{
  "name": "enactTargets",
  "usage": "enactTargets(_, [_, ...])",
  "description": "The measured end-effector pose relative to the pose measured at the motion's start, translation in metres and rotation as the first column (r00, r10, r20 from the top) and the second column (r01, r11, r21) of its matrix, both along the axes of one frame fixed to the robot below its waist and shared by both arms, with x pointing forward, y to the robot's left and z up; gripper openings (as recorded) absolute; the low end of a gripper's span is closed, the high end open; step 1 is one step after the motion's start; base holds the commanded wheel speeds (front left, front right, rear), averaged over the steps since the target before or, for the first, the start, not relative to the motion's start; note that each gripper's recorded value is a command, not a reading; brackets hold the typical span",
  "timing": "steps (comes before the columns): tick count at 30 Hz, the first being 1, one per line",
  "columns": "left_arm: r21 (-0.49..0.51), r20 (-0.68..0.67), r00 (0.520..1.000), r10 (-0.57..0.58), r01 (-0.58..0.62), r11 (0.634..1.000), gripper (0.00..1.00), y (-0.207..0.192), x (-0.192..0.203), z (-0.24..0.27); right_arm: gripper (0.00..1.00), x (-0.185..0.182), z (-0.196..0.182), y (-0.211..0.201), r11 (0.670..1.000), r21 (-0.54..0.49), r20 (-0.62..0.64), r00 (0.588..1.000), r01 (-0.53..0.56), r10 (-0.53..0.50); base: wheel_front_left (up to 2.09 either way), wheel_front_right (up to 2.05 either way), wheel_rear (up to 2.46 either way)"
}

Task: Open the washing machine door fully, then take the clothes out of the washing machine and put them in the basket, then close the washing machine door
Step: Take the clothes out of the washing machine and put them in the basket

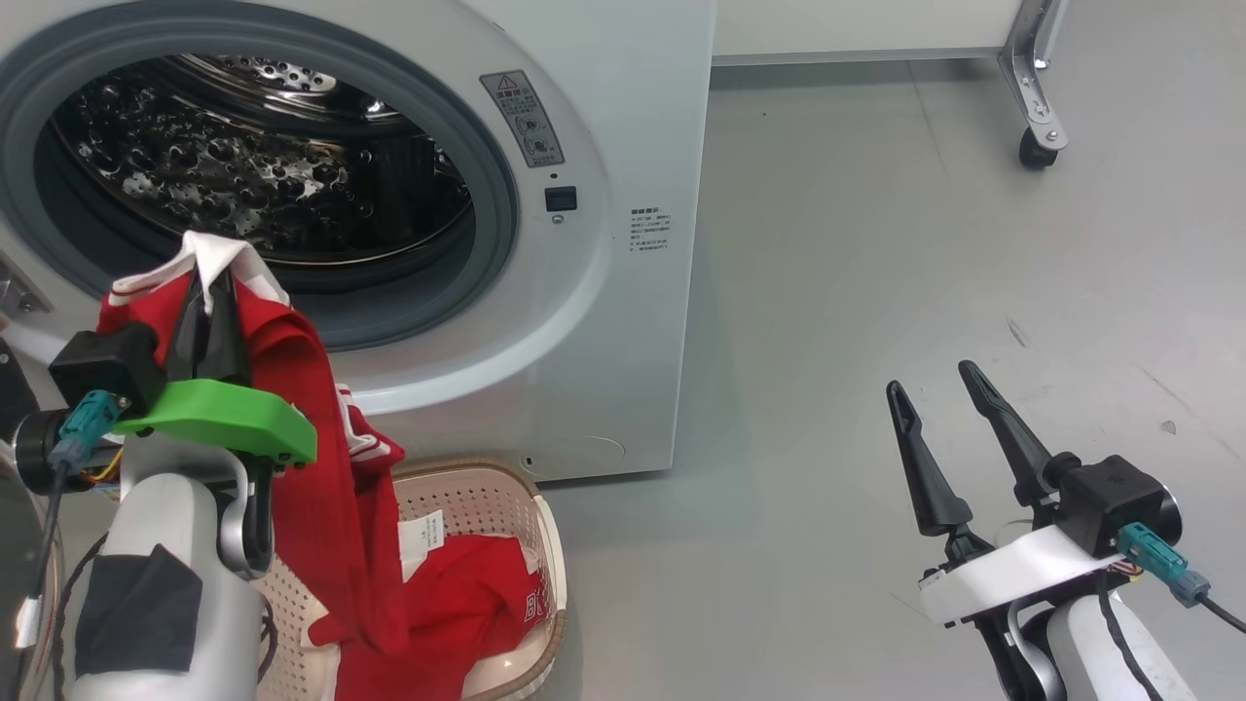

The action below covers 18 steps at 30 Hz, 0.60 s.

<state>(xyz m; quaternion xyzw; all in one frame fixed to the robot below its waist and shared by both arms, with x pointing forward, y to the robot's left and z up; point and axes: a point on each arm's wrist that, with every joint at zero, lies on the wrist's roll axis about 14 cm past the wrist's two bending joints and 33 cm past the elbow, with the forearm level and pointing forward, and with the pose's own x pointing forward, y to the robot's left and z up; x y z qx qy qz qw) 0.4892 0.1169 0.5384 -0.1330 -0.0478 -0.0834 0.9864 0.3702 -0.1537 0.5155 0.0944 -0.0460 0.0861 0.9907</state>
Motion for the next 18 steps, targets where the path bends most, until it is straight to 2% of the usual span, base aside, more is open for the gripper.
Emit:
enactTargets(8, [-0.007,0.069,0.998,-0.001,0.002,1.000,0.00,-0.001,-0.006,0.017,1.00,0.000,0.001,0.000,1.000,-0.006,0.003,1.000,-0.001,0.001,0.00,0.00,0.00])
enactTargets(18, [0.019,-0.029,0.999,-0.022,0.022,1.000,0.00,-0.007,-0.022,-0.025,1.00,0.001,-0.002,0.000,1.000,-0.007,-0.005,1.000,-0.001,0.001,0.00,0.00,0.00])
